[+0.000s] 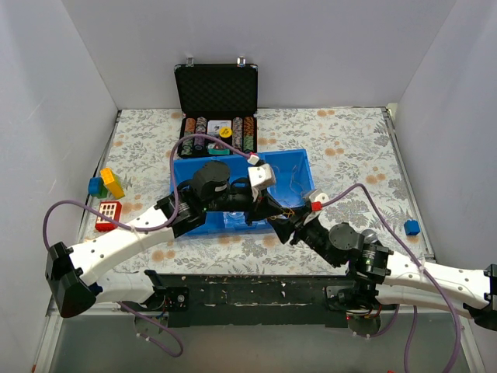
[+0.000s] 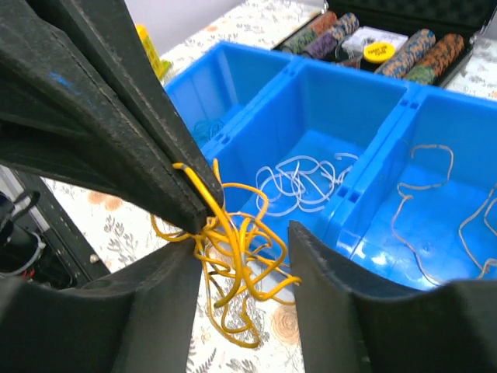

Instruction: Untangle the cables

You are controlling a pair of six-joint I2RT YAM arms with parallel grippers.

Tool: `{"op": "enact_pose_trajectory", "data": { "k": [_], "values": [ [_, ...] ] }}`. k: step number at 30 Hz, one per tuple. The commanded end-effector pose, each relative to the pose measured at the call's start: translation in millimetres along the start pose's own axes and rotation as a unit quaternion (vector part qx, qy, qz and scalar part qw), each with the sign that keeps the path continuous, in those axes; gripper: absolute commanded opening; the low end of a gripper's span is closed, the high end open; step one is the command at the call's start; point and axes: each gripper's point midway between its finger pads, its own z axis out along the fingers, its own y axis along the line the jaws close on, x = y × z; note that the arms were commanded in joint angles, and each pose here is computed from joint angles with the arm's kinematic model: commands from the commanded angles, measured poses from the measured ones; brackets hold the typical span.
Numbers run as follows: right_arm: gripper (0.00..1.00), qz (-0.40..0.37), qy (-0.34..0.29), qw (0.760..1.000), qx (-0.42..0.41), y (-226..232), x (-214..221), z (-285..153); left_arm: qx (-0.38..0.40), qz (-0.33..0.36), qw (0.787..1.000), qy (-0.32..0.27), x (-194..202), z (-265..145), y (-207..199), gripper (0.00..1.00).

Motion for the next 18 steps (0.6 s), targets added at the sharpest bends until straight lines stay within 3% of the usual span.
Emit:
{"op": "enact_pose_trajectory", "data": {
  "k": [1,6,12,18],
  "values": [
    [0.49,0.029,-0.088,0.996,-0.001,5,-45,5,0.038,-0.017,0.998,-0.048,-43,-7,-20,0.0],
    [0.25,0.027,-0.052,0.998,0.005,2,-24,4,0.039,-0.025,0.997,-0.062,-58,-9,-20,0.0],
    [0.03,0.051,0.029,0.998,0.005,-8,43,-11,0.021,-0.025,0.995,-0.098,-90,-18,-8,0.0],
    [0.01,0.072,0.098,0.993,0.011,-16,95,-26,0.006,0.012,0.988,-0.153,-145,-34,-2,0.0]
  ]
}}
